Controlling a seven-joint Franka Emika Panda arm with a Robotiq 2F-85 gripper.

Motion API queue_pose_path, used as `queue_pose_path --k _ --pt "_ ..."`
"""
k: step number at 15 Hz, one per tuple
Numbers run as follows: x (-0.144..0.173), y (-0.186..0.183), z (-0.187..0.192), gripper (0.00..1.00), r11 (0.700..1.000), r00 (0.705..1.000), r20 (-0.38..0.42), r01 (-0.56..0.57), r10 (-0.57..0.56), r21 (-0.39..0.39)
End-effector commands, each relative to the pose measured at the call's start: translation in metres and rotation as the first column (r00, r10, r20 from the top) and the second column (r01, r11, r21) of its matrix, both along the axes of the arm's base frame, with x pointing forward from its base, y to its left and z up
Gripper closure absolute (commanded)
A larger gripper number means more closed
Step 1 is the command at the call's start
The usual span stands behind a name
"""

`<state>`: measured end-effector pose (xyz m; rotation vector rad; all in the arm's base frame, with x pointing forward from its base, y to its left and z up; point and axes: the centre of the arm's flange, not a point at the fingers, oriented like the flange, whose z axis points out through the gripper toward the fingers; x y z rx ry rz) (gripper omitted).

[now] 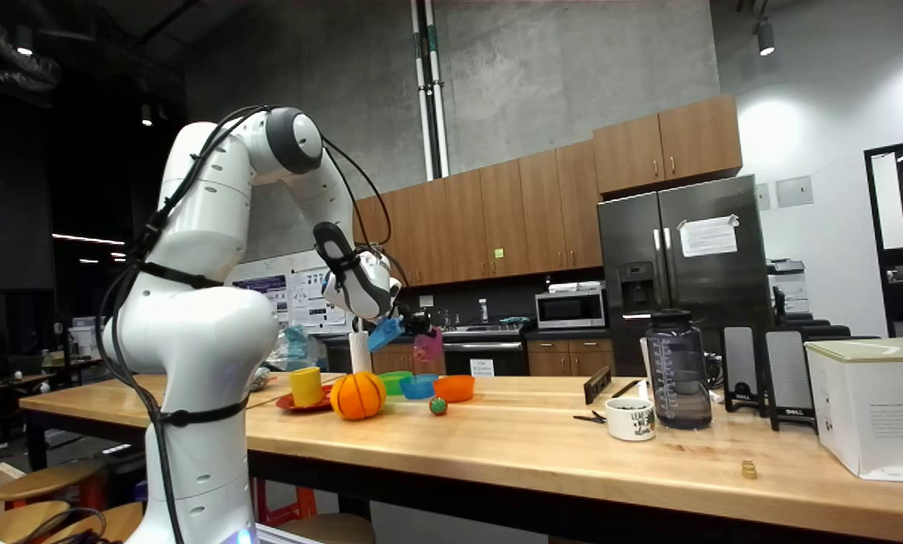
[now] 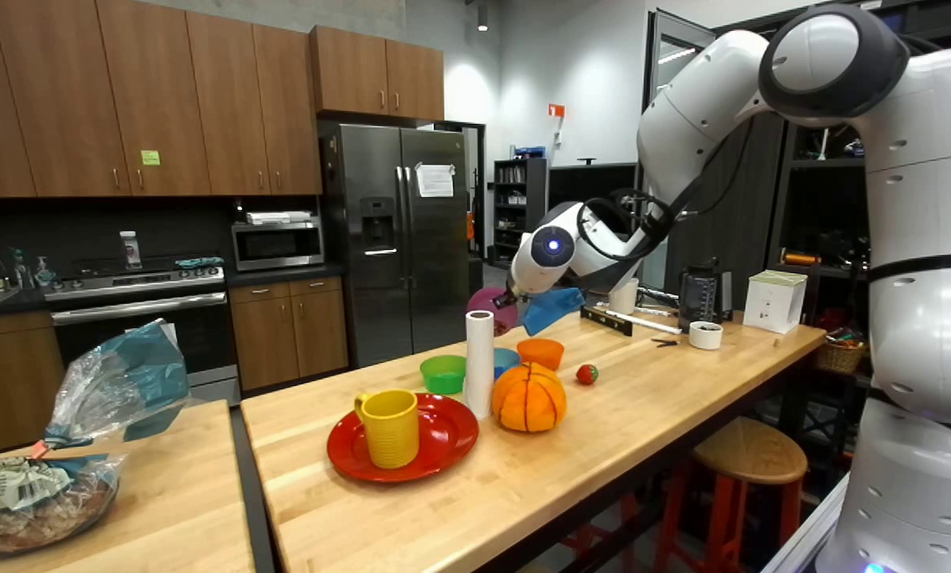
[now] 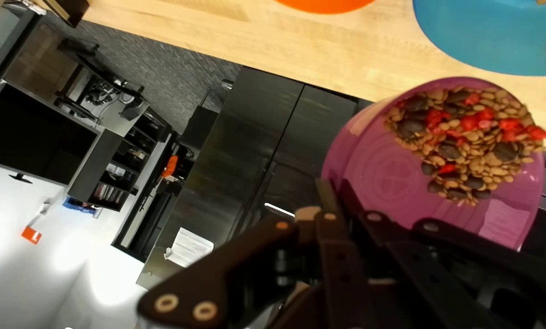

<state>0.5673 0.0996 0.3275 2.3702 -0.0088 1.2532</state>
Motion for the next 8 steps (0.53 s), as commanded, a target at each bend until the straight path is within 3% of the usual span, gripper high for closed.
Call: queue_pose_path --k 1,8 --pt "-0.0078 -0.0082 -0.0073 0.99 1.0 1.0 0.027 -0.003 0.003 0.006" --pt "-0.0132 -0.0131 -0.0151 0.99 1.0 0.998 0.063 -0.003 0.003 0.009"
